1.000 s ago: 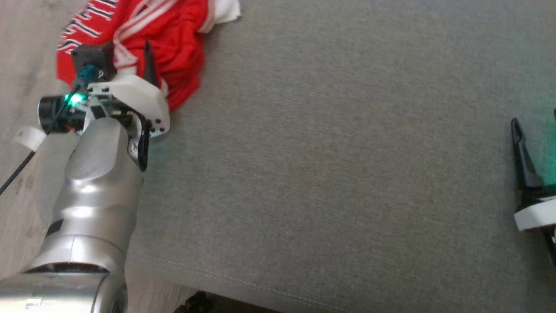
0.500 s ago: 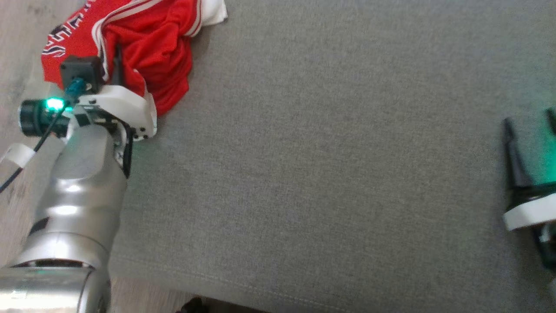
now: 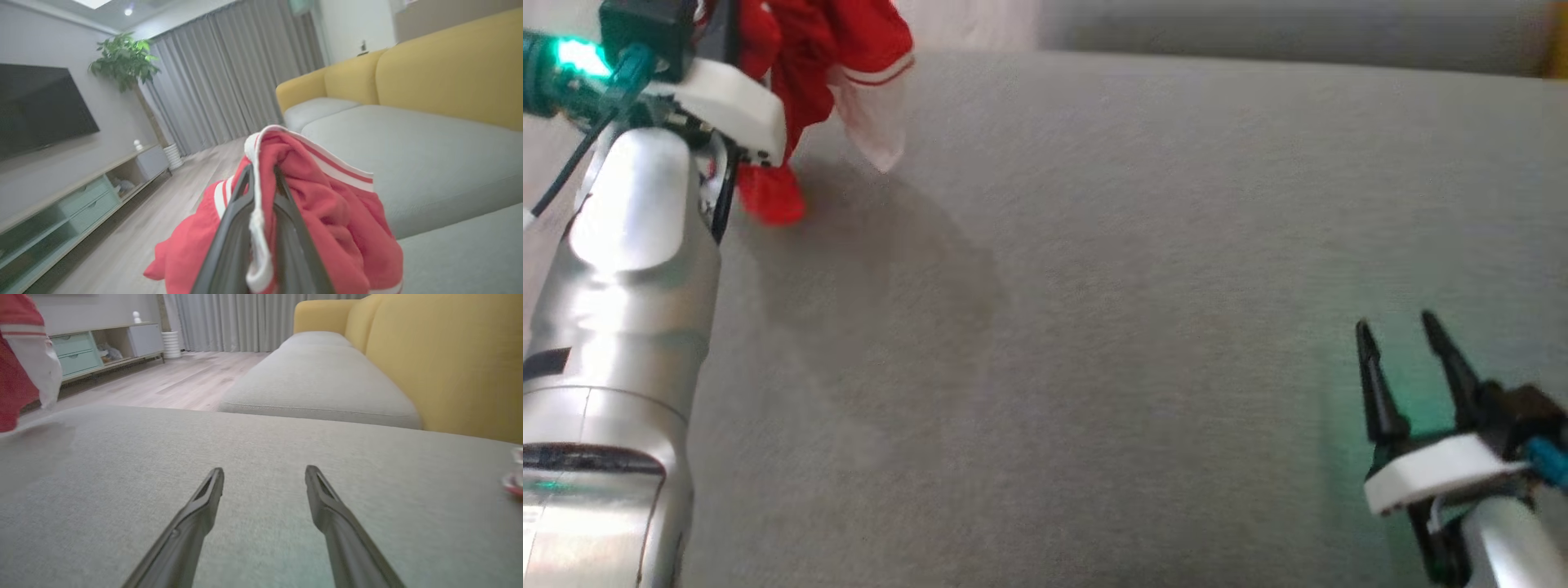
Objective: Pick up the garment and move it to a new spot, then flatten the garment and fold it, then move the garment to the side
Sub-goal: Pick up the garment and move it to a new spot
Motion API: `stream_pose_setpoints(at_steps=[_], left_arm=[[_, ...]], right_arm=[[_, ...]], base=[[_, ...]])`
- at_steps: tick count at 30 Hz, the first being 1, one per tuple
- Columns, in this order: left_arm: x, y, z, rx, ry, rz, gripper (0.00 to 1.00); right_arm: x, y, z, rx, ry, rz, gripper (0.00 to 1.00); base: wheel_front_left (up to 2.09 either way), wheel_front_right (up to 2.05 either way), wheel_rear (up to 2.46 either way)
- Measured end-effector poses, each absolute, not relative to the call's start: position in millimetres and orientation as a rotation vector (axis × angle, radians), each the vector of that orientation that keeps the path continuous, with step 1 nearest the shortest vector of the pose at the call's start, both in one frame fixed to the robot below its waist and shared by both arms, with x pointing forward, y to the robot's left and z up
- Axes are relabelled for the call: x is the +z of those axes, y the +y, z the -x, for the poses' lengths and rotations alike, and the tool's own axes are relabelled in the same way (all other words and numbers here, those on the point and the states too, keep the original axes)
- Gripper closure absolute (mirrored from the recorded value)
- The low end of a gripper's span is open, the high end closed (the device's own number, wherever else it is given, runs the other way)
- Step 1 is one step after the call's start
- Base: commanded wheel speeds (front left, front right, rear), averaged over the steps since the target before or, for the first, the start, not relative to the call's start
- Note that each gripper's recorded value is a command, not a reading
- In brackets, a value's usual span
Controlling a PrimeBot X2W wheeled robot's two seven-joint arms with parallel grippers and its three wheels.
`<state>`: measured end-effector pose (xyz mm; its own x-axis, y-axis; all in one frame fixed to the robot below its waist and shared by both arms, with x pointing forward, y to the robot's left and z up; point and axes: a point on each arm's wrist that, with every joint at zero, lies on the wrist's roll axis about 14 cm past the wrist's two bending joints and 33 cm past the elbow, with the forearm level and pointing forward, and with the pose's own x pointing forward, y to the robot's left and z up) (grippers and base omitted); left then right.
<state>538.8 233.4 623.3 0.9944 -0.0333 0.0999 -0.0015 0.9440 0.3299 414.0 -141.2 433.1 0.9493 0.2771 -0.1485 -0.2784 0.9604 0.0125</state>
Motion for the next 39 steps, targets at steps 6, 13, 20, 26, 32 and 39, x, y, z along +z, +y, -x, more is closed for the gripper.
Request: stream_pose_setpoints(at_steps=[6, 13, 20, 26, 32, 39], left_arm=[[697, 141, -545, -0.21, -0.296, -0.335, 1.0], [743, 14, -535, -0.46, -0.414, -0.258, 1.0], [667, -88, -515, -0.731, -0.296, -0.223, 1.0], [522, -109, -483, -0.878, 0.009, -0.171, 1.0], [455, -97, -450, -0.906, 0.15, -0.108, 0.0], [476, -38, -421, -0.728, 0.038, -0.095, 0.0]], right_arm=[[452, -182, -371, 0.148, 0.108, 0.002, 0.0], [477, -228, -335, -0.012, 0.028, -0.011, 0.0], [471, -249, -314, -0.112, 0.046, -0.029, 0.0], [465, -249, -333, -0.118, 0.072, -0.036, 0.0], [450, -231, -354, -0.068, 0.115, -0.051, 0.0], [446, -204, -357, 0.014, 0.122, -0.068, 0.0]], base=[[0.0, 0.0, 0.0], [0.0, 0.0, 0.0], [0.0, 0.0, 0.0], [0.0, 0.0, 0.0], [0.0, 0.0, 0.0], [0.0, 0.0, 0.0]])
